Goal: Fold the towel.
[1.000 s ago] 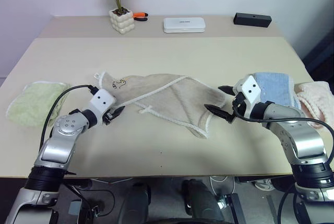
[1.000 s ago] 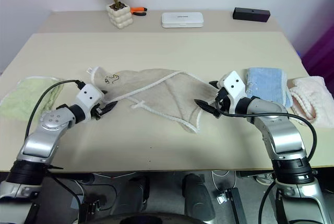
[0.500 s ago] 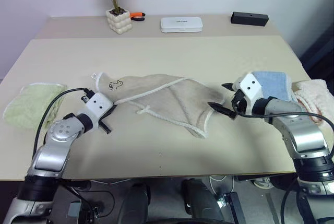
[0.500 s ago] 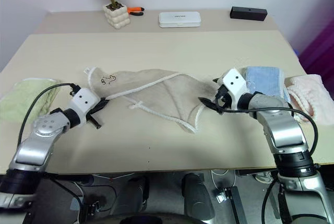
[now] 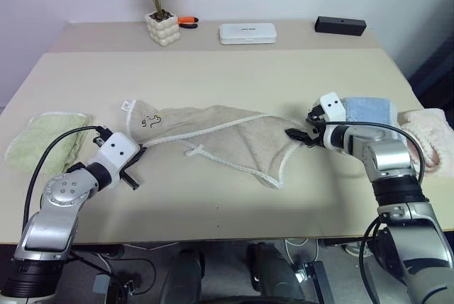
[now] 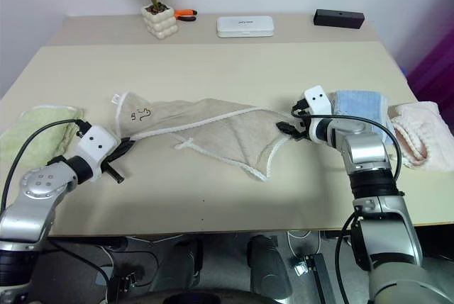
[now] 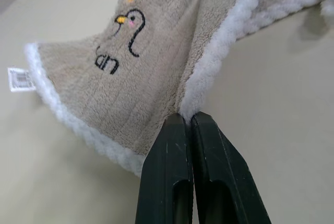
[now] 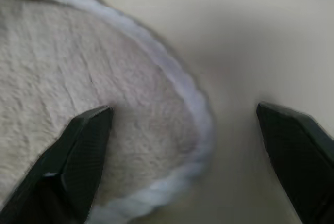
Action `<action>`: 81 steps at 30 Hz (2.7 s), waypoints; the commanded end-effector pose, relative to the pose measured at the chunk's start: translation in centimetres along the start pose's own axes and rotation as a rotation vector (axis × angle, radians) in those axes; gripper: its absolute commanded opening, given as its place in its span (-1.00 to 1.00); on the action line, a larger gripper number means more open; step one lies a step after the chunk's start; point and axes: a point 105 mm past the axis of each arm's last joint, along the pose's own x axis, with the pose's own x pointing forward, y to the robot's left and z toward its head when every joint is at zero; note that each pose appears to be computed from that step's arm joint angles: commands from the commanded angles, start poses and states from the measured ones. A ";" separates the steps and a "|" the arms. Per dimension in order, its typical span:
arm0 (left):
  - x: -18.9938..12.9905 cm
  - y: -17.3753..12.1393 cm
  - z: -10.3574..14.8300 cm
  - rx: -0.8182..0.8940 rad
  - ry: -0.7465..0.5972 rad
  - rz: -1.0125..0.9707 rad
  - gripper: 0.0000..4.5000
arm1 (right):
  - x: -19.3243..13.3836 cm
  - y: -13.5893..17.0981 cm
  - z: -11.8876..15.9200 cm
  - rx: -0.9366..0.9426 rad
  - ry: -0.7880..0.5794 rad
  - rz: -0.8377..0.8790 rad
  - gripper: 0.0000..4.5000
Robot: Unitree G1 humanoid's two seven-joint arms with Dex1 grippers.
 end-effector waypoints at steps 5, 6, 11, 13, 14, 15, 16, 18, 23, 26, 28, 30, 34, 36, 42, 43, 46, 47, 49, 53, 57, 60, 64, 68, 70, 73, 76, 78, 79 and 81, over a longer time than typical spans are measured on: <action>-0.7 0.6 0.8 0.006 -0.016 0.024 -1.00 | -0.5 0.1 1.3 -0.051 -0.041 0.021 -0.71; -0.8 0.6 0.7 0.005 -0.012 0.023 -1.00 | -0.6 0.2 1.5 -0.059 -0.046 0.026 -0.91; -0.4 2.4 1.2 -0.040 -0.027 0.078 -1.00 | -1.7 -1.3 3.6 -0.241 -0.103 -0.068 -0.98; 0.7 4.5 2.6 -0.022 -0.065 0.138 -1.00 | -2.5 -2.6 6.4 -0.333 -0.171 -0.145 -0.98; 1.2 5.4 3.2 -0.007 -0.080 0.164 -1.00 | -2.7 -3.0 7.6 -0.359 -0.202 -0.164 -0.98; 1.7 6.4 4.0 0.005 -0.100 0.192 -1.00 | -2.9 -3.3 8.9 -0.394 -0.233 -0.185 -0.98; 2.0 7.0 4.4 0.011 -0.112 0.207 -1.00 | -3.0 -3.4 9.5 -0.414 -0.250 -0.195 -0.98; 2.9 11.9 8.1 0.018 -0.220 0.396 -1.00 | -4.2 -4.3 14.0 -0.504 -0.356 -0.280 -0.98; -0.2 21.2 16.0 -0.069 -0.502 0.749 -1.00 | -8.9 -4.7 23.3 -0.650 -0.608 -0.443 -0.98; -1.9 22.9 17.2 -0.022 -0.533 0.805 -1.00 | -10.0 -3.5 24.8 -0.698 -0.670 -0.392 -0.98; -2.1 22.7 17.0 -0.056 -0.542 0.741 -1.00 | -10.3 -2.3 24.6 -0.732 -0.685 -0.314 -0.98; -1.7 20.7 15.5 -0.032 -0.498 0.602 -1.00 | -10.3 -0.7 23.4 -0.762 -0.677 -0.211 -0.98; -1.9 13.4 8.6 0.005 -0.277 0.236 -1.00 | -9.4 3.1 17.1 -0.765 -0.539 0.093 -0.98; -3.1 11.5 7.0 0.033 -0.216 0.179 -1.00 | -9.7 3.8 14.6 -0.747 -0.464 0.162 -0.98; -8.1 7.5 3.4 -0.096 -0.040 -0.012 -1.00 | -12.8 5.3 7.7 -0.620 -0.198 0.401 -0.98; -8.6 6.8 3.0 -0.108 -0.016 -0.050 -1.00 | -13.3 5.6 6.9 -0.607 -0.166 0.435 -0.98; -9.3 4.8 2.2 -0.123 0.045 -0.146 -1.00 | -13.6 6.1 5.5 -0.585 -0.118 0.485 -0.98; -9.2 4.5 2.0 -0.122 0.050 -0.159 -1.00 | -13.3 5.9 5.5 -0.588 -0.123 0.464 -0.98; -8.2 4.9 1.6 -0.123 0.059 -0.135 -1.00 | -12.0 4.9 6.0 -0.584 -0.146 0.390 -0.98; -6.2 5.2 1.2 -0.098 0.061 -0.118 -1.00 | -9.6 3.6 6.2 -0.614 -0.157 0.290 -0.98; -2.0 6.9 0.8 -0.086 0.032 -0.031 -1.00 | -5.8 2.5 6.0 -0.593 -0.169 0.220 -0.98; 0.2 7.6 0.1 -0.109 0.024 -0.012 -1.00 | -3.4 1.4 5.5 -0.581 -0.154 0.175 -0.98; 2.3 8.4 -0.8 -0.109 0.034 -0.004 -1.00 | -1.5 0.3 5.3 -0.567 -0.144 0.138 -0.98; 3.7 8.7 -1.3 -0.129 0.030 0.004 -1.00 | -0.8 -0.1 5.4 -0.567 -0.147 0.134 -0.98; 4.2 8.6 -1.6 -0.129 0.035 0.001 -1.00 | -0.4 -0.2 5.4 -0.560 -0.151 0.133 -0.98; 4.3 8.7 -1.9 -0.139 0.038 0.008 -1.00 | -0.2 -0.3 5.3 -0.560 -0.151 0.137 -0.98; 4.2 8.5 -2.2 -0.190 0.030 -0.004 -1.00 | -0.2 -0.3 5.0 -0.560 -0.147 0.147 -0.98; 4.1 8.6 -2.2 -0.206 0.023 0.003 -1.00 | -0.3 -0.1 5.1 -0.553 -0.155 0.160 -0.73; 4.0 8.7 -2.3 -0.214 0.027 0.014 -0.87 | -0.4 -0.2 5.1 -0.552 -0.158 0.160 -0.59; 3.7 9.2 -2.3 -0.219 0.020 0.057 -0.57 | -1.1 -0.7 5.5 -0.571 -0.174 0.125 -0.18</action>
